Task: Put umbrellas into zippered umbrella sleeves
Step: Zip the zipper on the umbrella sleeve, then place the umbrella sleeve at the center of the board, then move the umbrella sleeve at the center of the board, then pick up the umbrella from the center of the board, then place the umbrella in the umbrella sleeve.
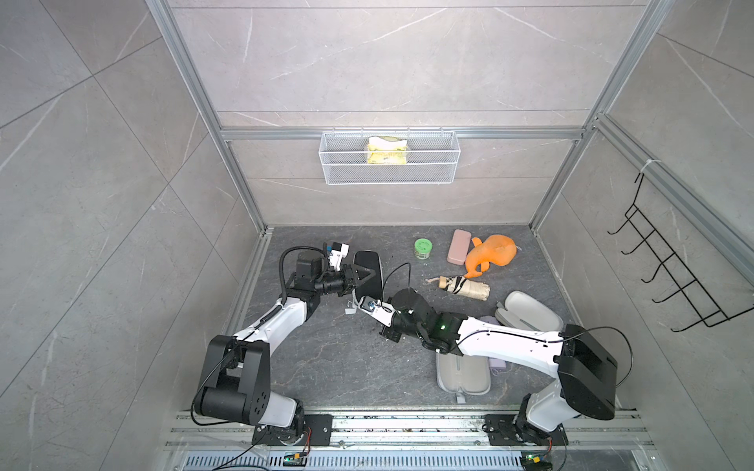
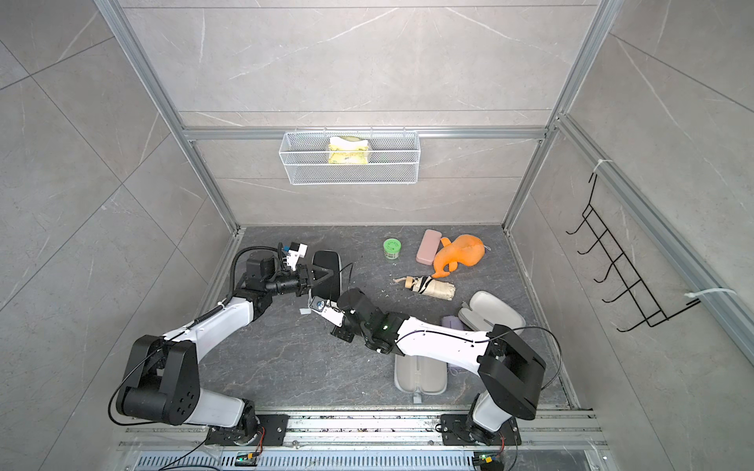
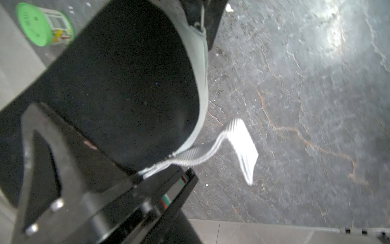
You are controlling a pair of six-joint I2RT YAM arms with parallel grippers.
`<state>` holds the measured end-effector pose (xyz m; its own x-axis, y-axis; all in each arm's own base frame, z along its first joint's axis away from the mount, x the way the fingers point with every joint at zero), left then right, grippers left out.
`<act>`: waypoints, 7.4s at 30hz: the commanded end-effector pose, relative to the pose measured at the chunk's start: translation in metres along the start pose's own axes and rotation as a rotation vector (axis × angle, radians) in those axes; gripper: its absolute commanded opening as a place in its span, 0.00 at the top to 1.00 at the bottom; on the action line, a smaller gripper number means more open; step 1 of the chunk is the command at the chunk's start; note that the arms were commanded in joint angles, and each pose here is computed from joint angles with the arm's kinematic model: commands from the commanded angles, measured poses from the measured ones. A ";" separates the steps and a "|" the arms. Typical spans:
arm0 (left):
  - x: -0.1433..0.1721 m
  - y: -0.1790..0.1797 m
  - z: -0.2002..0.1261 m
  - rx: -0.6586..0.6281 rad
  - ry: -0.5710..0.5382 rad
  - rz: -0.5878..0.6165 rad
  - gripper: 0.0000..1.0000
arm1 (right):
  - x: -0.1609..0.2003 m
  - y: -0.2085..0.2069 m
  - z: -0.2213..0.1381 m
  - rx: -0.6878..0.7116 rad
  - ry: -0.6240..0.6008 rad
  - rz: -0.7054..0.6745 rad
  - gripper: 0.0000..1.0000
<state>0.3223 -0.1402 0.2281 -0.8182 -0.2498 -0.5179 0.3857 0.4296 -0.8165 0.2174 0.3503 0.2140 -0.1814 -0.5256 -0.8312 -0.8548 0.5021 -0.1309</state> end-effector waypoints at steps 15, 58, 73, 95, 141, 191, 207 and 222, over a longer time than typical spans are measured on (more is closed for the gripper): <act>-0.025 -0.008 0.020 -0.121 -0.544 0.112 1.00 | -0.106 0.082 -0.006 -0.327 -0.421 0.286 1.00; 0.063 0.083 0.017 -0.328 0.190 -0.177 0.24 | 0.051 -0.082 0.025 0.112 0.102 1.124 0.44; 0.031 0.051 -0.066 -0.614 0.057 -0.061 0.14 | 0.066 -0.025 0.108 -0.016 0.313 1.122 0.35; 0.012 -0.029 -0.109 -0.539 -0.191 0.267 0.13 | 0.042 -0.039 0.025 0.290 0.500 0.953 0.40; 0.070 -0.011 -0.044 -0.686 0.021 0.211 0.24 | 0.071 -0.016 0.057 0.412 0.631 0.764 0.65; 0.117 0.038 0.080 -0.354 0.256 -0.118 0.43 | 0.253 -0.178 -0.127 0.583 0.747 1.370 0.48; 0.145 0.045 0.087 -0.352 0.214 -0.193 0.64 | 0.047 -0.141 -0.106 0.685 0.176 1.176 0.64; 0.160 0.044 0.093 -0.330 0.184 -0.231 0.79 | 0.065 -0.050 0.006 0.649 0.308 1.012 0.70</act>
<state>0.2457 -0.2392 0.0849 -0.9521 -0.1897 -0.2397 0.0552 0.6644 -0.7453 0.2573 0.2891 0.1683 -0.8078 0.1813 -0.5609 0.1063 0.9807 0.1639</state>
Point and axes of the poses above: each gripper's point midway between its finger pads, its own z axis out along the fingers, its own y axis along the line the jaws close on, x = y × z, the point moved 8 cm from there along -z, back along the fingers, and after that the axes turned 9 degrees about z, right-handed, at the moved point
